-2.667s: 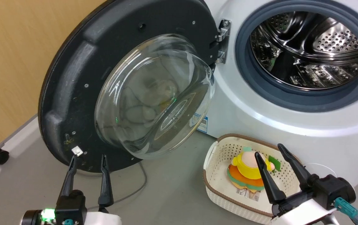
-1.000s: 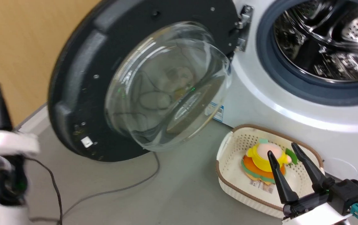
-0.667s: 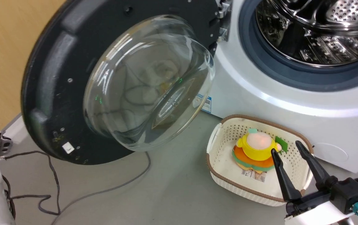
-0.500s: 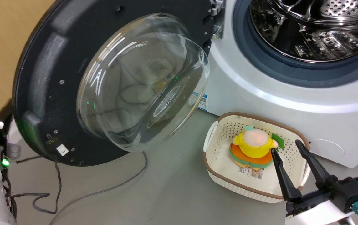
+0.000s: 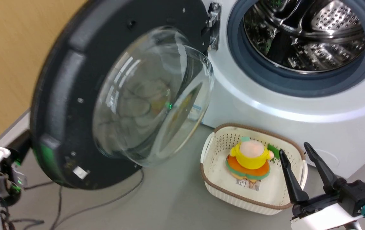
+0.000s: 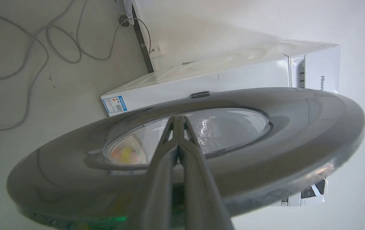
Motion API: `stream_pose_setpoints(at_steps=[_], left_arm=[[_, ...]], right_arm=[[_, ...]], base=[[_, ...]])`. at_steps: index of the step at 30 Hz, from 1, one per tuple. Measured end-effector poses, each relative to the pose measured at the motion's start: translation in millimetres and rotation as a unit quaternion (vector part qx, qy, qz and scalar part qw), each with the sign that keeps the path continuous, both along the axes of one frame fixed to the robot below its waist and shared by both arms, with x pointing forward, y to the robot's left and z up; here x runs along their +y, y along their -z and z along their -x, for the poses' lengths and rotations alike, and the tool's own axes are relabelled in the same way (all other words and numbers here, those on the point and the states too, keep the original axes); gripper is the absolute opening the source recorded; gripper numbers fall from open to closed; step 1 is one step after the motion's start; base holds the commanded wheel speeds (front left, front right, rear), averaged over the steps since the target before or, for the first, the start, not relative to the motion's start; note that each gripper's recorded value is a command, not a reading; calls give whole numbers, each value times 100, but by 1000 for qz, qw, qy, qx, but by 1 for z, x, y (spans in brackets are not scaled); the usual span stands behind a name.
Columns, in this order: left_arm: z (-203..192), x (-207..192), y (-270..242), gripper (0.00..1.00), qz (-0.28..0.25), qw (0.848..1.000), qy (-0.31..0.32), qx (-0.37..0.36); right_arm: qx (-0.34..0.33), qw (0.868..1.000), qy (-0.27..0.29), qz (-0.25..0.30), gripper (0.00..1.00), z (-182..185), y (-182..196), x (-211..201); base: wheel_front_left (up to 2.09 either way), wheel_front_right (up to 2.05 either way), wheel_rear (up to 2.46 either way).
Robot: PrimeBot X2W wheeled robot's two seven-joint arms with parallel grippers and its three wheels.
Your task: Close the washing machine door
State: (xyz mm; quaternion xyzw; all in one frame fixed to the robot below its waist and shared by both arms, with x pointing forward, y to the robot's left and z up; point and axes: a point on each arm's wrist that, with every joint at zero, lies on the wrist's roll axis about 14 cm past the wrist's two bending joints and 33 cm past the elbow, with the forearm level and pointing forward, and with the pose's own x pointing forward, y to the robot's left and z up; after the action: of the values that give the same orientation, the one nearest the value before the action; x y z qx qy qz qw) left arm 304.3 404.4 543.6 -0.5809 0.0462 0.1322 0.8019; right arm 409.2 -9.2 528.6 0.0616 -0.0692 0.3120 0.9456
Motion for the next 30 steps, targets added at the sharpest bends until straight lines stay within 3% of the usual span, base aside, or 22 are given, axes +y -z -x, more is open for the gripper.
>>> stream_pose_setpoints(at_steps=[11, 23, 30], left_arm=[[-7, -106, -1, 0, 25, 985, 172, -12], [-21, -209, -5, 0, 95, 945, 310, -38], [-32, -283, -7, 0, 137, 909, 390, -56]], right_arm=[[-12, 999, 46, -5, 100, 10, -14, -26], [-12, 994, 110, -6, 100, 20, -15, -70], [-9, 987, 160, 2, 100, 29, -11, -107]], base=[[0, 0, 0], [0, 0, 0], [0, 0, 0]])
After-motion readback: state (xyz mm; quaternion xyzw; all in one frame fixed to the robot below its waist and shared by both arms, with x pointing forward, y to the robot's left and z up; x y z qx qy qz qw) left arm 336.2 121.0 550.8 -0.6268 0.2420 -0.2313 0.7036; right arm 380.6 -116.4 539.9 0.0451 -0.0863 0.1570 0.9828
